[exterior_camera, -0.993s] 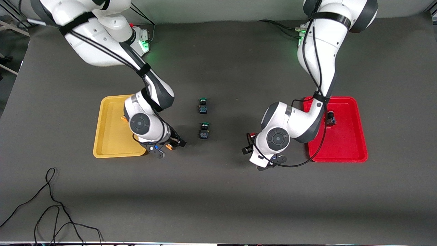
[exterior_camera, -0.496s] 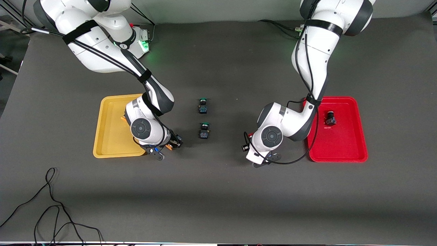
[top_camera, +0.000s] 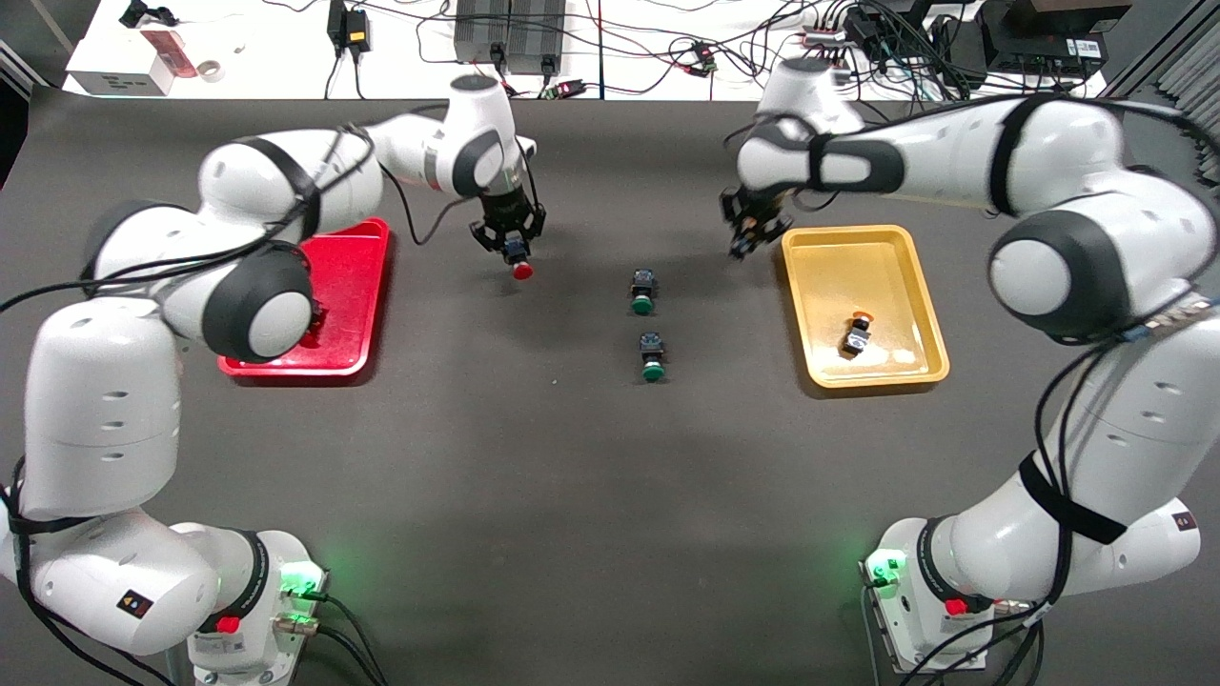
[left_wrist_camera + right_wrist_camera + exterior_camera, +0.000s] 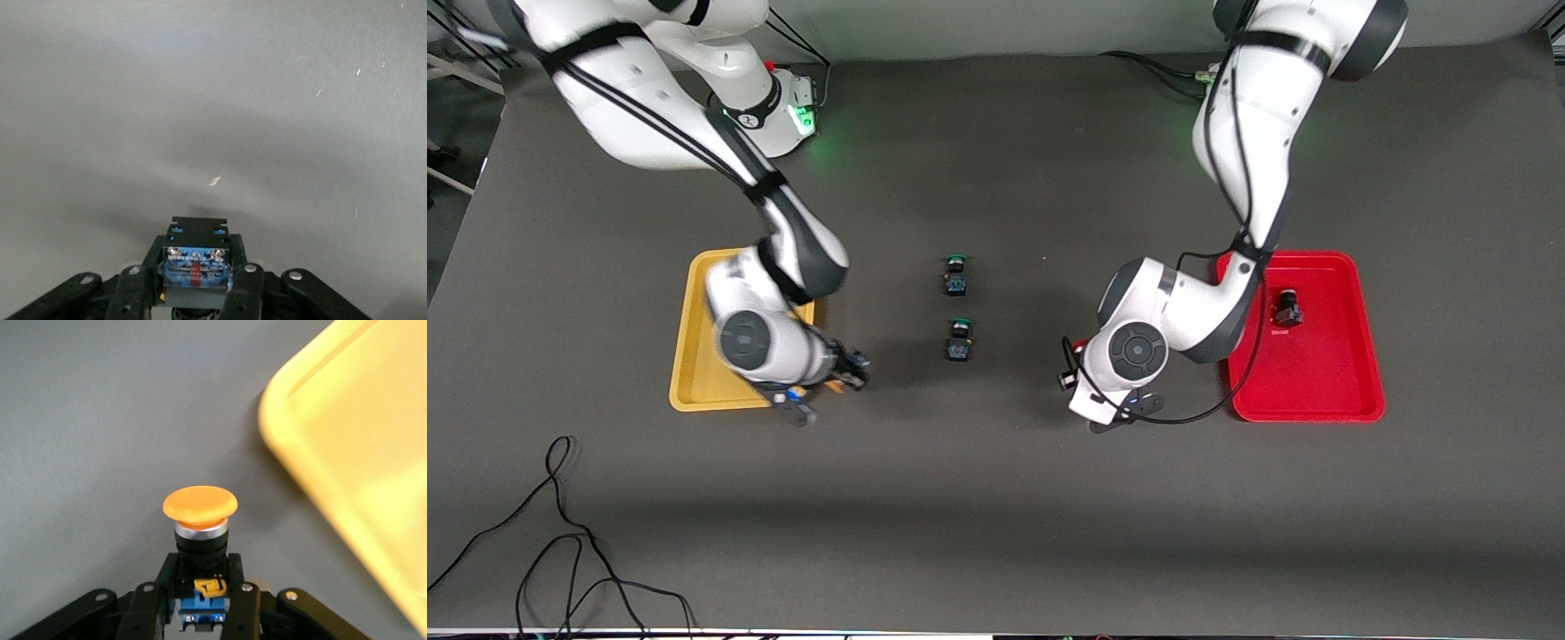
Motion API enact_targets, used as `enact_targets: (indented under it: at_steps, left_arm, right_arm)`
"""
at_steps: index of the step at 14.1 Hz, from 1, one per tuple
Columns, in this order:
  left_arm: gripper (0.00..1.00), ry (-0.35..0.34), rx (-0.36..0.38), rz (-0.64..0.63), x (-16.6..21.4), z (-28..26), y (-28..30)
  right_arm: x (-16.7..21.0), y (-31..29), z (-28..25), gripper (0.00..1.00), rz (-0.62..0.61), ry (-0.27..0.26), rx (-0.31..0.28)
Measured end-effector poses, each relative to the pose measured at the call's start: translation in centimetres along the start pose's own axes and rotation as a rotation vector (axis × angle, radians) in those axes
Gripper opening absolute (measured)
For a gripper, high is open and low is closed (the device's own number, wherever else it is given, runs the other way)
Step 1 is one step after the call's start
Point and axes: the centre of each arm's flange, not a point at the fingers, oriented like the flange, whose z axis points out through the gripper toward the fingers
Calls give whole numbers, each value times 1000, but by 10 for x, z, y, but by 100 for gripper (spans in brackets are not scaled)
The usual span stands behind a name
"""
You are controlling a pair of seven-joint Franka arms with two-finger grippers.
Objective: Place red and yellow buttons in trays
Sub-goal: 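Place the orange button in the yellow tray while the left gripper places red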
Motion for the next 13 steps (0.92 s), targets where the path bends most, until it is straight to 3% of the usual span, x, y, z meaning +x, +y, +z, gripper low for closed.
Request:
enact_targets:
  at_steps: [3,6,8,13]
  left_arm:
    - [41,-89,69,30,-6,-108,-56]
    - [41,-114,103,143,17,-165,-160]
    - [41,-108,143,225,44,-149,-226]
    - [41,-24,129,370,108,-52,-322]
  right_arm:
    - [41,62,-53,33,-32,-8,-13]
    - [80,132,-25,33,-50,-54,-19]
    - [87,154,9,33,-18,-69,-8]
    - [77,157,51,33,0,-62,22]
